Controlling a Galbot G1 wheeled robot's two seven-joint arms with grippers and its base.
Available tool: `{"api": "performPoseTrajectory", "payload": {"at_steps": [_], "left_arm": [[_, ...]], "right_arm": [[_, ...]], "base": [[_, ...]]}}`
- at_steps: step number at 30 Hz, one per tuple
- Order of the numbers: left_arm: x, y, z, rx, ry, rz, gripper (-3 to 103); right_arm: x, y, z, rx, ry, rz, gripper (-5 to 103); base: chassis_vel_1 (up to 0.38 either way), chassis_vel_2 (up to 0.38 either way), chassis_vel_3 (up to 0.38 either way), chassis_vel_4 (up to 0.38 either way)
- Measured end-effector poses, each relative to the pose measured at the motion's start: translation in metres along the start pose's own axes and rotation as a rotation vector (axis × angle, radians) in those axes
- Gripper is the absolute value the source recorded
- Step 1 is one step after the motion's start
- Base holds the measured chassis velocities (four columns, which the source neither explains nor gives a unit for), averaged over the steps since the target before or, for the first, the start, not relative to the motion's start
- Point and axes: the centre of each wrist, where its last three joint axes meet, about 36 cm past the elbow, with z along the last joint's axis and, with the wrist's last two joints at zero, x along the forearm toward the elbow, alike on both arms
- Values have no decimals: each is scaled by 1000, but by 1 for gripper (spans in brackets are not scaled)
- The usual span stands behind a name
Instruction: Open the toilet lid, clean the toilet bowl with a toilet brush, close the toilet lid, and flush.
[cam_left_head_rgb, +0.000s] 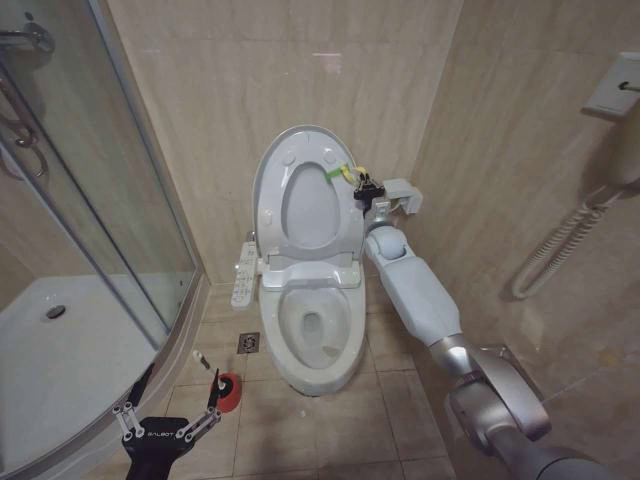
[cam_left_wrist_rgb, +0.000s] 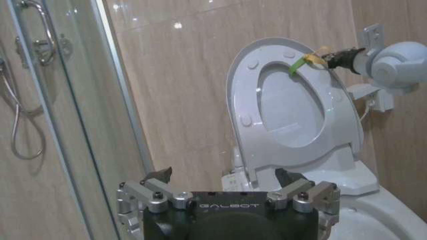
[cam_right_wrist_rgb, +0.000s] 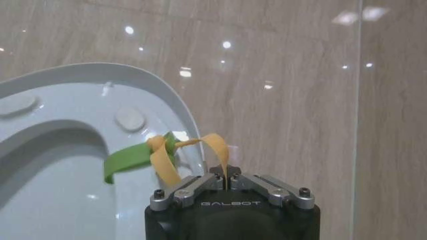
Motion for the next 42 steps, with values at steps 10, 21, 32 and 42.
{"api": "performPoseTrajectory", "payload": {"at_steps": [10,21,32,42], "left_arm": [[0,0,0,0,0,0,100],[0,0,0,0,0,0,100],[0,0,0,0,0,0,100],[0,0,0,0,0,0,100]], "right_arm": [[2,-2,-2,2,-7,0,2],[5,-17,-4,19,-12,10,2],[6,-30,-8,33,-12,24,2],[11,-48,-6,55,-8,41,2]], "base": [[0,0,0,0],[0,0,0,0],[0,0,0,0],[0,0,0,0]]}}
